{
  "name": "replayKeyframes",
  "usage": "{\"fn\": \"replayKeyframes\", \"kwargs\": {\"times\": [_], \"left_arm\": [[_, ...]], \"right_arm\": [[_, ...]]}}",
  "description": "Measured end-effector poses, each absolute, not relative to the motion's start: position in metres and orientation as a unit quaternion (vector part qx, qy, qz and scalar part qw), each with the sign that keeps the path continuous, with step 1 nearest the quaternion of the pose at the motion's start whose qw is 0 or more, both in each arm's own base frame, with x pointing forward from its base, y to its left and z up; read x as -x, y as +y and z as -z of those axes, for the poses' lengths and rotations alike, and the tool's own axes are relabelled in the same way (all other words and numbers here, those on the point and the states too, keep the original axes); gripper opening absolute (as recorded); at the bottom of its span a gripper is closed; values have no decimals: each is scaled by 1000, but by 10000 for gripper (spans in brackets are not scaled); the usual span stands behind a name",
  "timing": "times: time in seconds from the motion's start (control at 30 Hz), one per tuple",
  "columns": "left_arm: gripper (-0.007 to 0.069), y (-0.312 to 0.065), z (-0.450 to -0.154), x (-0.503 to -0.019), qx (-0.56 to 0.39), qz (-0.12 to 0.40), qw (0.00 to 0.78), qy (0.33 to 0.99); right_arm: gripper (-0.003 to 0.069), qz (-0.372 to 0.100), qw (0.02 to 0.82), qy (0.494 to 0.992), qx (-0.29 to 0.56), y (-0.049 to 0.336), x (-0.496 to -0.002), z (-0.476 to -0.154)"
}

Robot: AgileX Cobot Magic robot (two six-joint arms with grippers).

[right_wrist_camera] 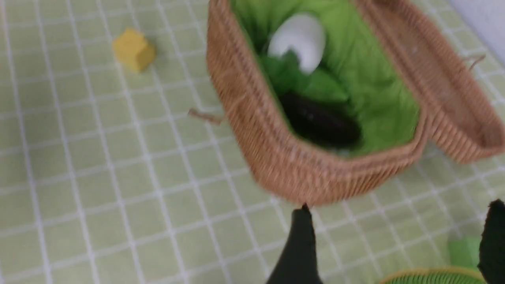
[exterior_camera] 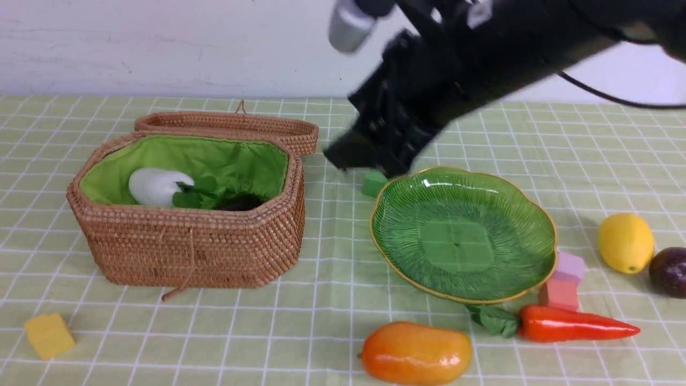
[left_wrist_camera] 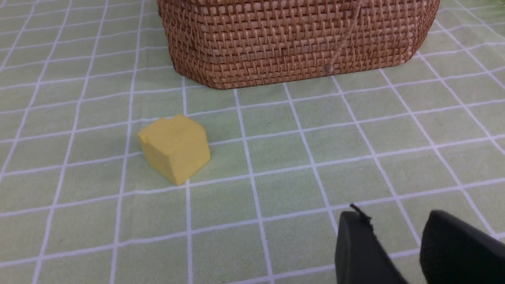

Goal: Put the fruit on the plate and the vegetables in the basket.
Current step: Use the right arm to grab a mango and put it into the right plate

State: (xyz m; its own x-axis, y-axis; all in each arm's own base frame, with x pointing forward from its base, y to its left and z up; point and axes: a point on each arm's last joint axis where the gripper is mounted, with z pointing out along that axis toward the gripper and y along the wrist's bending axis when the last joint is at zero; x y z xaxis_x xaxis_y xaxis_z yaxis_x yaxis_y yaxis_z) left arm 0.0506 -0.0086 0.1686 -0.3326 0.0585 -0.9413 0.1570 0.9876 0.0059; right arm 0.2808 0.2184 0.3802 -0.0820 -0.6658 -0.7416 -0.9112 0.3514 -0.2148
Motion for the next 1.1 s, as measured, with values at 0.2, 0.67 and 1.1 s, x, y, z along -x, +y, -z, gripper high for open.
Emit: {"fn": "replayKeyframes", "kwargs": {"times": [0.2, 0.67, 1.1], "left_arm": [[237, -9, -169, -51, -66, 43, 574, 815], [237, -9, -169, -51, -66, 43, 574, 815], [238, -9, -169, -51, -66, 43, 574, 815]], "right_arm": [[603, -81, 294, 712, 632, 198, -240, -283], [671, -1, 234, 735, 636, 191, -246, -210], [573, -10, 214, 743, 634, 201, -257, -174]]}}
